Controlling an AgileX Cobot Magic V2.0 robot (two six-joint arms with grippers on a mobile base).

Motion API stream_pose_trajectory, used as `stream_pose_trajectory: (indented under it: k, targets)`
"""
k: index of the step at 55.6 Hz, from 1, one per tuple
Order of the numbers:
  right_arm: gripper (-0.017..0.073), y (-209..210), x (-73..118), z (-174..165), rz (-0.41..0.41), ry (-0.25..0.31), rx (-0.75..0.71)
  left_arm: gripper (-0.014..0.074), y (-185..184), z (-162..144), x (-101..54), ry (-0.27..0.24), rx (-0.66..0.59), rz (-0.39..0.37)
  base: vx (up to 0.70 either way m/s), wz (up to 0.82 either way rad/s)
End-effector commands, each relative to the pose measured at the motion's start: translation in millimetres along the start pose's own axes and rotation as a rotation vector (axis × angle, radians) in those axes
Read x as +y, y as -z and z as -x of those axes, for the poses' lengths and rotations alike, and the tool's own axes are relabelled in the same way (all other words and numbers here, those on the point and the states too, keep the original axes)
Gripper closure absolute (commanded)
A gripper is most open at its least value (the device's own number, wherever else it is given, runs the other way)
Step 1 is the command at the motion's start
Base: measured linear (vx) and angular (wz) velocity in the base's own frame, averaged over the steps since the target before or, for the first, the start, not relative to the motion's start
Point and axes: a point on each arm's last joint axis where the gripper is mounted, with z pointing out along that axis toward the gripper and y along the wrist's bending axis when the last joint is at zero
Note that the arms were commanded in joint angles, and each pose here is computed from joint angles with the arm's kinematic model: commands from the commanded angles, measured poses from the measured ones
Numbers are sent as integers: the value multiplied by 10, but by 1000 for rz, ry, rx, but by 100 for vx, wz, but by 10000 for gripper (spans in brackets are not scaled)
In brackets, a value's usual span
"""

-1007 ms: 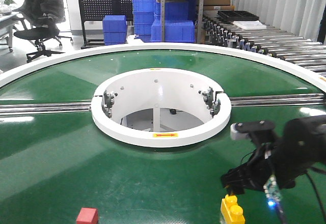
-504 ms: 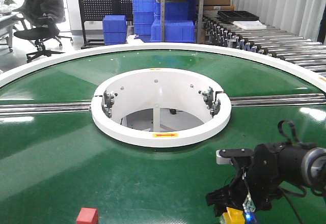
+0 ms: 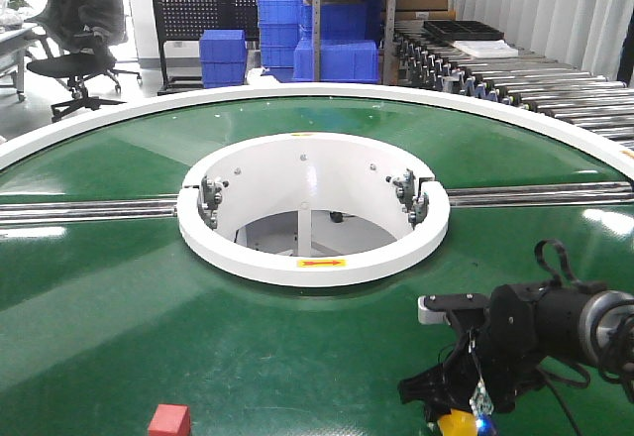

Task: Pick red and yellow blocks into blue bin
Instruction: 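Reach the right gripper down and grasp the yellow brick, then reach the left gripper down and grasp the red cube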

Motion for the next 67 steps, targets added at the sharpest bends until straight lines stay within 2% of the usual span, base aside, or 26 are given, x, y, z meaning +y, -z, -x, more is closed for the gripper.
stream_pose_trajectory:
  k: [1, 7, 15, 22, 32, 40, 49, 67]
  targets:
    - [570, 479, 43, 180, 7, 34, -166, 74, 37, 206, 9, 12, -94, 5, 0, 0]
    - [570, 663, 57, 198, 6, 64, -212, 74, -2, 219, -49, 21, 13, -47, 0, 0]
    - [570, 786, 65, 209, 7, 75, -248, 74, -269, 35, -170, 71, 217, -126, 0, 0]
    - [570, 778, 65, 191, 7, 75, -226, 74, -626, -291, -339, 109, 382, -188, 0, 0]
    - [570, 769, 65, 179, 8, 75, -212, 74, -1084, -856, -640, 103, 585, -255, 0, 0]
    - [570, 766, 64, 177, 8, 74, -209, 74, -1346, -1248, -812, 138, 724, -266, 0, 0]
    - [570, 765, 64, 174, 7, 75, -206, 74, -1579, -1535, -898, 174, 857, -252, 0, 0]
    - [570, 766, 60, 175, 7, 76, -206, 74, -1900, -1836, -1000, 184, 954, -245, 0, 0]
